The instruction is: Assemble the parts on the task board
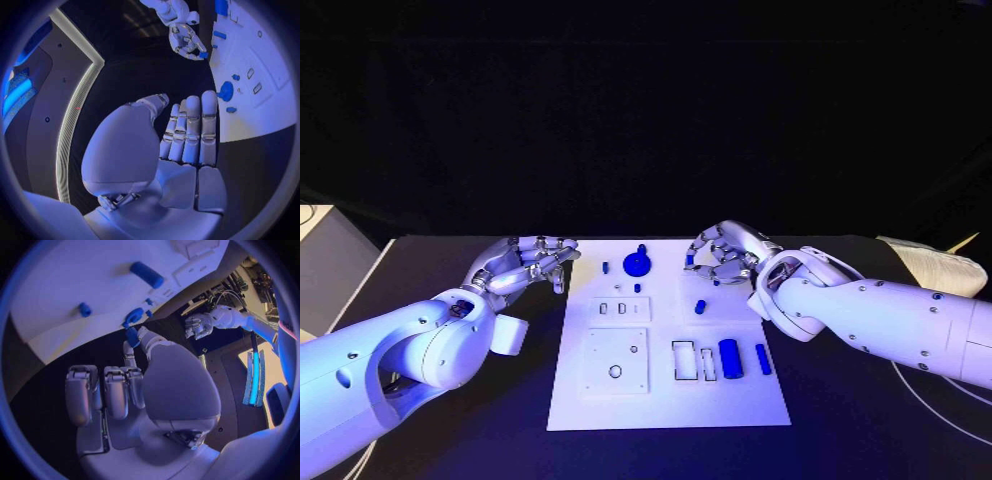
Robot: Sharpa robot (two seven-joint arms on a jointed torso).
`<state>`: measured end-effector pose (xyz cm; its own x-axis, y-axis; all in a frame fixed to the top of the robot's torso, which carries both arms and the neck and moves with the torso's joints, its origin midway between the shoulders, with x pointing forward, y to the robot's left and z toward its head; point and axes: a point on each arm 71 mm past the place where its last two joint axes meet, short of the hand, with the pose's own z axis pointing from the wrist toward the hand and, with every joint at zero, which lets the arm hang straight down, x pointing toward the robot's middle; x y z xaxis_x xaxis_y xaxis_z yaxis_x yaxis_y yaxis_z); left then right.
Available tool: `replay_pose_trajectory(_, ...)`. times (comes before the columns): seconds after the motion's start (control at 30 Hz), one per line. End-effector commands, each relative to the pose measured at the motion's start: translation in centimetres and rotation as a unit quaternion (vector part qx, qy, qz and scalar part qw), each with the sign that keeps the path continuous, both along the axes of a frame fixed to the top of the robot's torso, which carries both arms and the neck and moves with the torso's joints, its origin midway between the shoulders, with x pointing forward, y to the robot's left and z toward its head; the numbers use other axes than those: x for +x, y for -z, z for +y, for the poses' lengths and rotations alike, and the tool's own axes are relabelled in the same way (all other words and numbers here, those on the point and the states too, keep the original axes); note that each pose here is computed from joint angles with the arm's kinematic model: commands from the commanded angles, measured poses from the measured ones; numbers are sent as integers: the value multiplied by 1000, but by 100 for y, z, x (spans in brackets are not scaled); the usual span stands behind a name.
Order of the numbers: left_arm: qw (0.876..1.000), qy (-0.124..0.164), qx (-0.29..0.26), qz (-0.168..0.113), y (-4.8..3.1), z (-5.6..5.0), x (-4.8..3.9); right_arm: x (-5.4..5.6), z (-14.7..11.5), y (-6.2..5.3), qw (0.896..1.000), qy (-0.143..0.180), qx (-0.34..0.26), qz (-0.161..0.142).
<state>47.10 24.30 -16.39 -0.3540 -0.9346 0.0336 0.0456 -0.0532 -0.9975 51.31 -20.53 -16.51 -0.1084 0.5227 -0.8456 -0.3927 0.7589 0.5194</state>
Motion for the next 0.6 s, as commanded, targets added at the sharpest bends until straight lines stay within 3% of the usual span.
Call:
replay_pose_trajectory(0.03,1000,7,-5,0,2,-30,10,-60,250,26,1000,6,4,14)
replay_pose_trajectory(0.33,1000,7,-6,1,17,-51,33,-227,858,181,999,-12,-8,35)
replay_pose_trajectory(0.6,1000,9,-7,2,19,-65,33,-301,1065,313,998,4,-27,51)
